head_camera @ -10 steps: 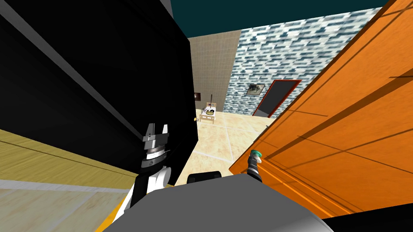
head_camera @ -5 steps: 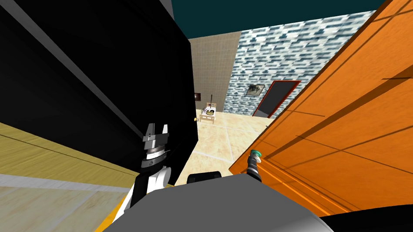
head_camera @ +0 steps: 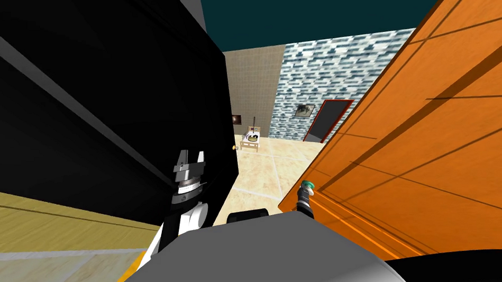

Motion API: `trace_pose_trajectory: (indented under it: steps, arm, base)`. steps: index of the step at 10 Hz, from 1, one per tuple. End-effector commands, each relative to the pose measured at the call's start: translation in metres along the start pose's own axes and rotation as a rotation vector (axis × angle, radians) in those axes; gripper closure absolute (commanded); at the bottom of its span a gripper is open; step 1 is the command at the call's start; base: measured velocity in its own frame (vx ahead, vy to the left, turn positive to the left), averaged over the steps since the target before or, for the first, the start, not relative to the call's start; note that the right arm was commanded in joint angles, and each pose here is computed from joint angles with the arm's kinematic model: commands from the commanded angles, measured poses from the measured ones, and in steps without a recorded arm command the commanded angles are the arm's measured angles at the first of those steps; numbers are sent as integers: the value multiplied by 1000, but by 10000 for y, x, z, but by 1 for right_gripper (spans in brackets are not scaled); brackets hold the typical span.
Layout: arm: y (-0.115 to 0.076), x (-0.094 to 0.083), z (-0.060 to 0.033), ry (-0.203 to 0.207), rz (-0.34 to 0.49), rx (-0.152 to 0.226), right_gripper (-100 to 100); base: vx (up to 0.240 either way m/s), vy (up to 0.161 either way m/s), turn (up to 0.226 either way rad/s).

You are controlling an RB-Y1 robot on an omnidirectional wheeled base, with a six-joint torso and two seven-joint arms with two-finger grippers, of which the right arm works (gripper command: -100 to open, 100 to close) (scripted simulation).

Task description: Push the door open

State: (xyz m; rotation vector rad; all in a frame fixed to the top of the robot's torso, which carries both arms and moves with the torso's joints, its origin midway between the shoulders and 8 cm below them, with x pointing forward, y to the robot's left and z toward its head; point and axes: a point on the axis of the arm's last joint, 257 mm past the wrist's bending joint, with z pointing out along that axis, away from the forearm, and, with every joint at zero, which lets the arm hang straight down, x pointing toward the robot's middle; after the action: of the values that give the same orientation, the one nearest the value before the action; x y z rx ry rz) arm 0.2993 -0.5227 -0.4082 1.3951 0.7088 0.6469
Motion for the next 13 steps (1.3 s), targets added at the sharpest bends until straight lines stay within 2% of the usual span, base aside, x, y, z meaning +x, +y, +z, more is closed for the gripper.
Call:
trace_pose_trajectory:
  steps: [1, 5, 7, 8, 10, 13]
  arm:
    - [-35, -162, -6, -24, 17, 12, 100]
    - [-36, -139, 21, -27, 72, 13, 100]
    - [-36, -110, 56, -30, 140, 13, 100]
    - [-36, -110, 56, -30, 140, 13, 100]
    - [-35, -80, 91, -33, 206, 14, 100]
    - [-35, -63, 111, -35, 250, 14, 100]
  base:
    - [90, -55, -75]
    - [49, -22, -31]
    - [61, -20, -58]
    - [55, -24, -62]
    - [65, -38, -81]
    - [63, -20, -59]
